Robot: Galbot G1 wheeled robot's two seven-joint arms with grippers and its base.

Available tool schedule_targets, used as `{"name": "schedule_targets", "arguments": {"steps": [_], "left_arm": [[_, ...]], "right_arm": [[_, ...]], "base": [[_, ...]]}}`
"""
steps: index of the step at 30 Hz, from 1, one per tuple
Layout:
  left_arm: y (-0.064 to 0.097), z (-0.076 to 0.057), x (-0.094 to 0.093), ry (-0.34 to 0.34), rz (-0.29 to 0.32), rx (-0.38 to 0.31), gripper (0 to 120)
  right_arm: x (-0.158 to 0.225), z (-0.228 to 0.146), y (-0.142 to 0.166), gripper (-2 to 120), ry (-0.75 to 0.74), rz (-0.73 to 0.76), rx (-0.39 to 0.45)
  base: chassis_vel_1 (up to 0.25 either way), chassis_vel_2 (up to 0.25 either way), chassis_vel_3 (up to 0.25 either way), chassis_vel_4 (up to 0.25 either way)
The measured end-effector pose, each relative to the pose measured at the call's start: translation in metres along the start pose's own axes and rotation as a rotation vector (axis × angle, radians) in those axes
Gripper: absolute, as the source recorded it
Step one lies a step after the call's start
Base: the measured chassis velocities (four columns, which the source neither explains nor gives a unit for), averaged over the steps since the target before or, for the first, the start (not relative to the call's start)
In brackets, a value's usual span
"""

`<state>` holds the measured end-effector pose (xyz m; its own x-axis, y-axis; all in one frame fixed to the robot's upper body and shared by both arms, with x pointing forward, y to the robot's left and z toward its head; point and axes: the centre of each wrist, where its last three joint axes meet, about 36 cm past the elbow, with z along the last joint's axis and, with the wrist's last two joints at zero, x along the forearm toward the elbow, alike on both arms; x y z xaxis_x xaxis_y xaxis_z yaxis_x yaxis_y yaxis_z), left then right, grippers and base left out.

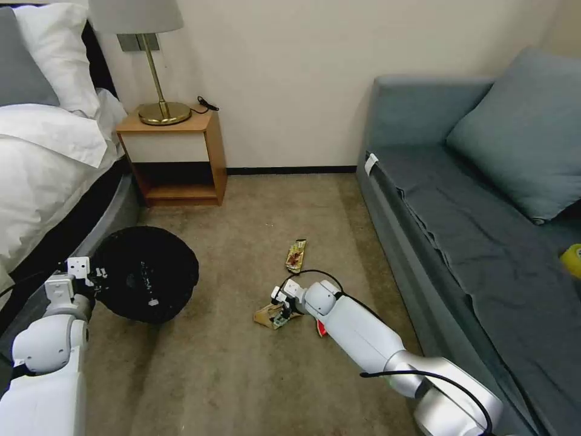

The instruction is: Pick up the trash bin, then pick up the garbage on the floor and place it into the trash bin.

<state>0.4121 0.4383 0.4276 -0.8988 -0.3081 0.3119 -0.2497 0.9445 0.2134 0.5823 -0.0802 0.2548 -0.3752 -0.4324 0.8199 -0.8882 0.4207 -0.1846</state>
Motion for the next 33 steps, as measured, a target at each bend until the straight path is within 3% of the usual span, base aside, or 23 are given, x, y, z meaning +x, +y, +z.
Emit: {"name": "schedule_targets", "arguments": {"steps": [14,20,33], "left_arm": [[-0.004,0.002,-0.003,-0.002,0.008,0.002,1],[-0.005,0.005,-0.002,-0.003,0.009,0.005,1],[-0.012,0.008,-0.001,-0.006,0.022,0.013,1]], "right_arm": [[-0.017,-0.002,0.016,97,0.018,-0.021,0.049],[-0.02,0.001,0.019,82,0.034,-0.023,0.058],[-0.02,0.012,0.017,30,0.052,-0.018,0.051]], "base": [[0.0,0.0,0.0,0.0],[0.0,0.0,0.0,0.0],[0.0,0.0,0.0,0.0]]}}
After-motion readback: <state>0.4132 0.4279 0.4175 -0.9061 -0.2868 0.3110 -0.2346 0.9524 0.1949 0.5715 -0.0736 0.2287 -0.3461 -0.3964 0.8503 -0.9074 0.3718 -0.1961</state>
